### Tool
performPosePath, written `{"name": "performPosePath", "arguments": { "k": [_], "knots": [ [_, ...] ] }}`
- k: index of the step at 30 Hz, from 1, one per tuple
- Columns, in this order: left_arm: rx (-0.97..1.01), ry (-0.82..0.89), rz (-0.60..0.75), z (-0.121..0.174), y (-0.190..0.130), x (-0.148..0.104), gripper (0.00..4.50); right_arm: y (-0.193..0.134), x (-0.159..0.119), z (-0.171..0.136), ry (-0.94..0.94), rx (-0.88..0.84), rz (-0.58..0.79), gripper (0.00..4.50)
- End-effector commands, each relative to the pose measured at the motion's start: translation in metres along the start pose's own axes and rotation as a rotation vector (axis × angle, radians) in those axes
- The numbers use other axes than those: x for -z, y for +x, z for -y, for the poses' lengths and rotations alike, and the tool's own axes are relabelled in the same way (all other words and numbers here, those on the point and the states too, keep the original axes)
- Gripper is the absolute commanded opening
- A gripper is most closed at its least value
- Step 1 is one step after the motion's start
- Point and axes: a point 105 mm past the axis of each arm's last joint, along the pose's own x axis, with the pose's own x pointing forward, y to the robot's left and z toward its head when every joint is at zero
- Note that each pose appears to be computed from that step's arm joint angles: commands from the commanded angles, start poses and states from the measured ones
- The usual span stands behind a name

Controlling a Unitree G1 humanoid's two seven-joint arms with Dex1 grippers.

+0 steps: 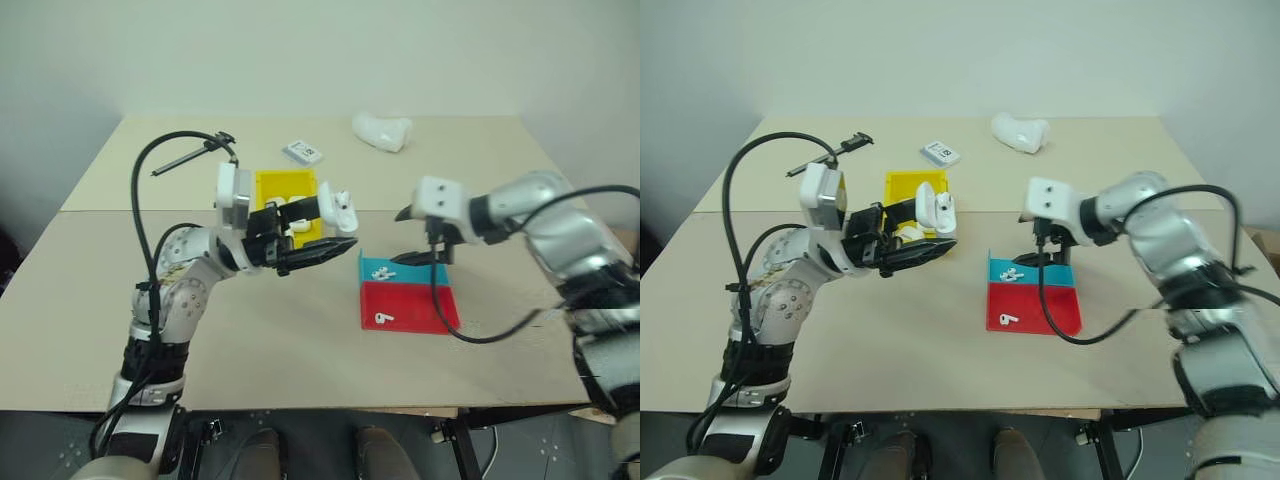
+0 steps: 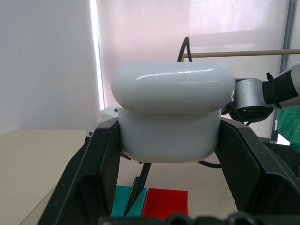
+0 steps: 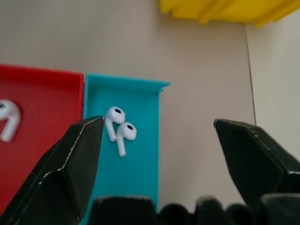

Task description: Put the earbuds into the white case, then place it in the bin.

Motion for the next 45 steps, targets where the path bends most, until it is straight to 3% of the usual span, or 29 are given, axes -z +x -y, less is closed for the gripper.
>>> {"name": "performPosePath", "arguments": {
  "k": [1,3,8,45],
  "knots": [
    [-0.005,0.054,0.019,0.004,-0.002,-0.013,2.78,0.005,0.006,0.009,-0.101,-0.065,-0.082,3.22],
    [-0.022,0.065,0.017,0.005,-0.005,-0.014,2.78,0.015,0.009,0.011,-0.106,-0.102,-0.117,2.56],
    [-0.047,0.080,0.007,0.006,-0.009,-0.015,2.78,0.024,0.015,0.015,-0.098,-0.125,-0.177,2.56],
    [-0.070,0.090,-0.024,0.012,-0.013,-0.017,2.78,0.044,0.014,0.002,-0.092,-0.171,-0.146,2.56]
  ]
}}
